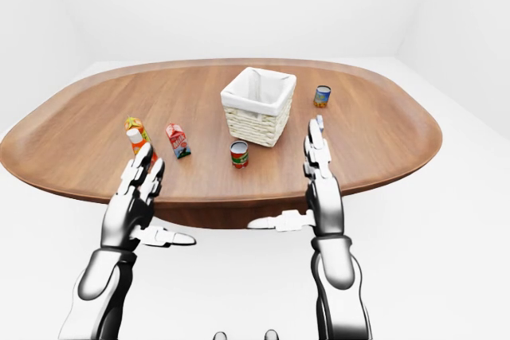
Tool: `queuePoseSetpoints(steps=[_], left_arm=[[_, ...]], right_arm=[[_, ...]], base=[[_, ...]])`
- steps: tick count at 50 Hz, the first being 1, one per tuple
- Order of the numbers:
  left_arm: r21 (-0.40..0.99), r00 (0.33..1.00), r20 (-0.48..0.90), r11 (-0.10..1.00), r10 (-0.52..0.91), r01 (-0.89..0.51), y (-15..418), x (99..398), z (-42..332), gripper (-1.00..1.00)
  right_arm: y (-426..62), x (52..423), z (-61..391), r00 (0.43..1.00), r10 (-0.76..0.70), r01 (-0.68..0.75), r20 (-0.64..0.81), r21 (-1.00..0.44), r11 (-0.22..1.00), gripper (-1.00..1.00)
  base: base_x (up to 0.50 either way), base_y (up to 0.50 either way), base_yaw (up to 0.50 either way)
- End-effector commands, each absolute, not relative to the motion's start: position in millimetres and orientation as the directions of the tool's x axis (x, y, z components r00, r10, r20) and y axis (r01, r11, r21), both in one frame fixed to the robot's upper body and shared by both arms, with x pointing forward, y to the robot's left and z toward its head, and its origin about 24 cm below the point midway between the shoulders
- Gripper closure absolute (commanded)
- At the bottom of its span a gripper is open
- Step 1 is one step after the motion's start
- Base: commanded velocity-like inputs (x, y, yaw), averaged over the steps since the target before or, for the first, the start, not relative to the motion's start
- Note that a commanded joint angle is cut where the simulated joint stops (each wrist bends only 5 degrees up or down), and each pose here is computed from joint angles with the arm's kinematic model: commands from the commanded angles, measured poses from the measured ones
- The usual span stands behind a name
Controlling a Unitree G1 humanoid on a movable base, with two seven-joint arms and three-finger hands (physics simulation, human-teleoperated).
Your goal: Pick the milk and place it in the basket.
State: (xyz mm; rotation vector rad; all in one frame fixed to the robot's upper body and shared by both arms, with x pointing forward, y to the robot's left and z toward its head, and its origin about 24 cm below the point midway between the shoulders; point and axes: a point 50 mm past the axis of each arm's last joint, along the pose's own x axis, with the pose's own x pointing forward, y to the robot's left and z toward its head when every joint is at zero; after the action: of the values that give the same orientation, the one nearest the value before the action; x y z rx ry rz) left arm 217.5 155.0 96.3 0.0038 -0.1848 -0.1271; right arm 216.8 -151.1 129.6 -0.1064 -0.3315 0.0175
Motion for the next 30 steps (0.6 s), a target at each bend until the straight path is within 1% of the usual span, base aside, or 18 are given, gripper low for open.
queuePoseSetpoints(steps=[1,4,5,8,15,21,26,30], left_arm=[[0.022,0.949,0.305,0.997,-0.083,0.080,161.9,206.3,125.0,-1.00],[0.047,0.941,0.331,0.997,-0.069,0.056,163.0,202.4,131.9,-1.00],[0.057,0.940,0.336,0.997,-0.069,0.052,163.0,201.3,133.4,-1.00],[0.071,0.920,0.386,0.997,-0.066,0.041,162.9,194.1,145.5,-1.00],[0.123,0.912,0.406,0.992,-0.058,0.008,160.8,187.6,152.0,-1.00],[0.137,0.910,0.408,0.990,-0.070,0.014,157.1,182.1,153.7,-1.00],[0.149,0.894,0.441,0.989,-0.075,0.010,156.2,174.5,162.3,-1.00],[0.150,0.898,0.434,0.989,-0.075,0.010,156.2,175.2,160.6,-1.00]], right_arm=[[-150.3,198.6,156.2,0.899,0.082,-0.019,0.429,-0.149,0.989,-1.00],[-150.1,193.1,164.2,0.883,0.085,-0.012,0.462,-0.159,0.987,-1.00],[-149.1,188.4,170.1,0.868,0.096,-0.018,0.486,-0.162,0.987,-1.00],[-148.0,183.2,176.9,0.852,0.103,-0.018,0.514,-0.168,0.986,-1.00],[-144.6,170.9,190.7,0.813,0.122,-0.014,0.569,-0.191,0.982,-1.00],[-142.9,163.7,196.2,0.796,0.136,-0.014,0.590,-0.207,0.978,-1.00],[-143.3,158.1,202.7,0.776,0.138,0.002,0.615,-0.222,0.975,-1.00],[-142.4,155.8,204.6,0.770,0.143,0.002,0.622,-0.226,0.974,-1.00]], base=[[0.00,0.00,0.00],[0.00,0.00,0.00],[0.00,0.00,0.00],[0.00,0.00,0.00],[0.00,0.00,0.00],[0.00,0.00,0.00],[0.00,0.00,0.00],[0.00,0.00,0.00]])
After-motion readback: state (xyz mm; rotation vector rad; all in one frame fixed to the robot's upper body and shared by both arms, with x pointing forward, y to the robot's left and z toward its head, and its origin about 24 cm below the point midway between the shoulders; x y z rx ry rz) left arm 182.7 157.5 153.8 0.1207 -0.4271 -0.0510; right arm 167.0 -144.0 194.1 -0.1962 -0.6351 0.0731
